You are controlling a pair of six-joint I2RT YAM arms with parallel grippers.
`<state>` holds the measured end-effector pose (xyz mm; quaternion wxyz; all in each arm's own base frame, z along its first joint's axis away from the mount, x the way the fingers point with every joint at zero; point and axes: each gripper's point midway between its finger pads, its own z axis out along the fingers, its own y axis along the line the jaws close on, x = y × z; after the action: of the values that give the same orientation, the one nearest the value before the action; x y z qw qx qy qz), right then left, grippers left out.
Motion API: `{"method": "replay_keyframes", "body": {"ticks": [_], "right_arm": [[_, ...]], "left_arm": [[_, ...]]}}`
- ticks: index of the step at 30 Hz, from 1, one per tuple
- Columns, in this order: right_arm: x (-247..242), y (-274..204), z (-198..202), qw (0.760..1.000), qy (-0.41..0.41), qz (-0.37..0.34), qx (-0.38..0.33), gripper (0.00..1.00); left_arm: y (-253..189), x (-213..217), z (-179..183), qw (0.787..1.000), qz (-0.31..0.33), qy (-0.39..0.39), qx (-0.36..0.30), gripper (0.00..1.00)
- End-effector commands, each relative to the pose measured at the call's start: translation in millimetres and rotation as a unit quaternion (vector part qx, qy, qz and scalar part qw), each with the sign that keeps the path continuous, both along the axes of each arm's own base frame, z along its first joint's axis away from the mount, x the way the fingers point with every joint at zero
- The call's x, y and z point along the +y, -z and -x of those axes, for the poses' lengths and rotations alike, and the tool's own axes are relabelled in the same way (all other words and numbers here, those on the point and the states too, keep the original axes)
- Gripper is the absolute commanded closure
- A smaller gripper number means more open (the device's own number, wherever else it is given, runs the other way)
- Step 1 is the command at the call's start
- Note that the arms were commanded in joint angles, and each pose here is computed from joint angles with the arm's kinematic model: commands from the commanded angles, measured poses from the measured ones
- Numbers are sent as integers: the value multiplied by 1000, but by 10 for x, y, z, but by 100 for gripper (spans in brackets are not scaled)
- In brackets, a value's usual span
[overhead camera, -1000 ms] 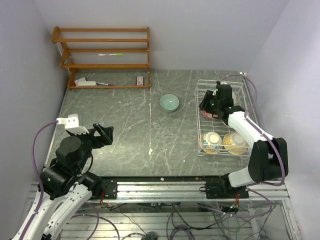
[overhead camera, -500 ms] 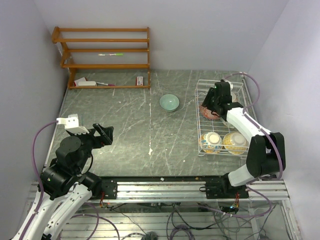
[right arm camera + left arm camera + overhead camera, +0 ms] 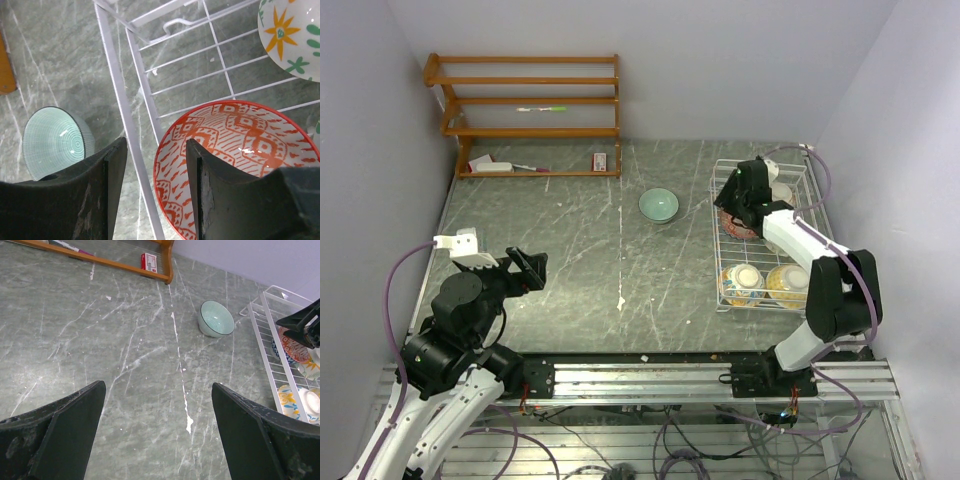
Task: Load the bowls into the dish rack
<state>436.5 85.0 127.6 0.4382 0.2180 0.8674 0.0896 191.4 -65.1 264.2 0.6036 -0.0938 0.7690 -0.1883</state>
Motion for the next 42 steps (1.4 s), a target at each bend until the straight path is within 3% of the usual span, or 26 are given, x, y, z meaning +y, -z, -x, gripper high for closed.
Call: {"method": "replay_keyframes", "body": {"ticks": [1,19,23,27,29,42], "right_arm": [[-13,11,-88,1000,21,-1,-9,50],[-90,350,-161,999,47,19,8,51],[-133,322,-129,998,54,25,4,60],[-132,206,-106,998,51,22,-8,90],[-118,109,-104,999,48,18,-17,100],[42,-672,148,986,24,-82,-143,100]], "left_arm": [[-136,-28,26,1000,9,11,-18,2],[-127,-31,19,1000,8,11,-16,2],[-119,-32,13,1000,6,11,-13,2],[-115,-28,6,1000,5,8,-12,2],[-112,-23,6,1000,5,7,-12,2],[-102,-14,3,1000,4,4,-10,2]]}}
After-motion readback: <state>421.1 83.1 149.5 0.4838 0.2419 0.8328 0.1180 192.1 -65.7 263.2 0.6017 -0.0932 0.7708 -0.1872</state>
